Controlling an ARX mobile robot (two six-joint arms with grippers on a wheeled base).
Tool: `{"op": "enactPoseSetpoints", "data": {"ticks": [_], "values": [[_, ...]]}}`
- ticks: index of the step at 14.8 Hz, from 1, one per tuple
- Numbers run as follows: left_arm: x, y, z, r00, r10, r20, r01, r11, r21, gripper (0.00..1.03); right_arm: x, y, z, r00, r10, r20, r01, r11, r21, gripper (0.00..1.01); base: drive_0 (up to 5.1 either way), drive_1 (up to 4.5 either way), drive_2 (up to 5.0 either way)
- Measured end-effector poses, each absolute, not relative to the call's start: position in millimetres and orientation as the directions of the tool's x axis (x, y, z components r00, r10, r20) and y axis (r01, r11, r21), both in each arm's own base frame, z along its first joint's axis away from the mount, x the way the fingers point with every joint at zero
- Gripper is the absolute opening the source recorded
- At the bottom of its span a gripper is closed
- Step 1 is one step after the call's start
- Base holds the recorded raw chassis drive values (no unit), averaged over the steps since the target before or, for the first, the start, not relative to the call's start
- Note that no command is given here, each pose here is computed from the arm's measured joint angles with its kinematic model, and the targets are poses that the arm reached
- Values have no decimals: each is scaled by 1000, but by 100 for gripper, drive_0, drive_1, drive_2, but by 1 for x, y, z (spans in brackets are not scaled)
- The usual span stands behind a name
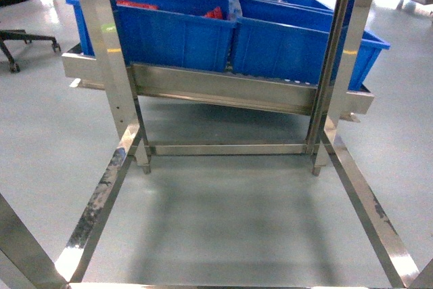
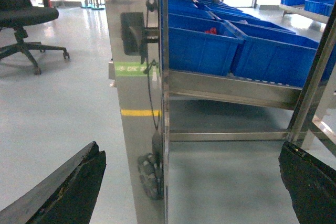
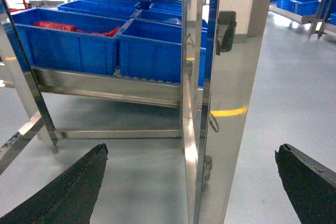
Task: Pick capacitor and pack into box
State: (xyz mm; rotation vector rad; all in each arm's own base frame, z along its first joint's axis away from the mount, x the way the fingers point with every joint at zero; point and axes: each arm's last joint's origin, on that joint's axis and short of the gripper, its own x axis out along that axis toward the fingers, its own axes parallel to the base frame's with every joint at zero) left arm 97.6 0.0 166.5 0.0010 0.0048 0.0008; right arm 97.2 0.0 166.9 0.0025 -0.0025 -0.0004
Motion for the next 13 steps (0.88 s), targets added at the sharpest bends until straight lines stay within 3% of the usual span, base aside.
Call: {"op": "enactPoseSetpoints", "data": {"ticks": [13], "values": [[98,0,167,1000,0,-2,0,1000,1,98,97,0,167,1000,0,4,0,1000,2,98,0,0,0]]}}
